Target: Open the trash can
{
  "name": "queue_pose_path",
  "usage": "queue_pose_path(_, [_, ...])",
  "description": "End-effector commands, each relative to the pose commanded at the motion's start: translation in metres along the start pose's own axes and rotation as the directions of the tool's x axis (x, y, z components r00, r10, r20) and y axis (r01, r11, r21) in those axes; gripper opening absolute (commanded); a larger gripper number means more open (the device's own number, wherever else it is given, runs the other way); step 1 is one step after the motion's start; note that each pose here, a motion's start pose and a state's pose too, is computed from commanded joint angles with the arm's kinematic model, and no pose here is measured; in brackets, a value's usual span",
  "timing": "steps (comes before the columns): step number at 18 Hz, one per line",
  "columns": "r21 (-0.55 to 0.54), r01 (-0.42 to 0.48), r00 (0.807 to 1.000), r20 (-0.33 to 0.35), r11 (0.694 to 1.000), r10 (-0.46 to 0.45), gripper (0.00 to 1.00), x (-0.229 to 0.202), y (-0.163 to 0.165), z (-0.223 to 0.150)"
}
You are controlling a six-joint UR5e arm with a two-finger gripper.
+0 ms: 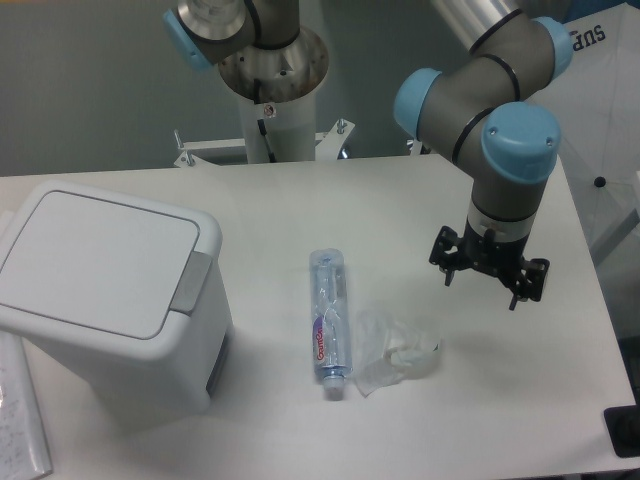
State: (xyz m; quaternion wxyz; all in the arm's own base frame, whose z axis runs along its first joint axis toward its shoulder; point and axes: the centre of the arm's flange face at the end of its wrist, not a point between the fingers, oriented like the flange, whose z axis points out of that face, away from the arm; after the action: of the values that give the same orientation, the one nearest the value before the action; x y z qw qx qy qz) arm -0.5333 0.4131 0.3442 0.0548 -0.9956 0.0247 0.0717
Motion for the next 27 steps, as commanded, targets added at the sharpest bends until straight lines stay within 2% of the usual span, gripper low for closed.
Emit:
queue_pose_path(6, [0.020, -0.006, 1.000, 0.000, 1.000, 0.006, 1.00, 0.003, -0.006, -0.002])
queue_pose_path(9, [0.078, -0.003, 0.999, -0.036, 0.997, 0.006, 1.00, 0.013, -0.011, 0.008])
queue_pose_path(11, [0.133, 0.045, 0.998, -0.044, 0.990, -0.039, 1.00, 0.019, -0.013, 0.011])
queue_pose_path(15, [0.148, 0.127, 0.992, -0.034, 0.981, -0.124, 1.00, 0.018, -0.015, 0.001])
queue_pose_path(18, [0.162, 0.215, 0.977, -0.028, 0.963, -0.213, 1.00, 0.013, -0.021, -0.011])
queue_pose_path(23, [0.177, 0.218, 0.976, -0.037, 0.960, -0.214, 1.00, 0.017, -0.032, -0.012])
queue_pose_path(25, [0.209, 0.249, 0.968, -0.063, 0.946, -0.241, 1.00, 0.019, -0.038, -0.018])
queue_pose_path(27, [0.248, 0.351, 0.935, -0.139, 0.903, -0.325, 1.00, 0.025, -0.050, -0.019])
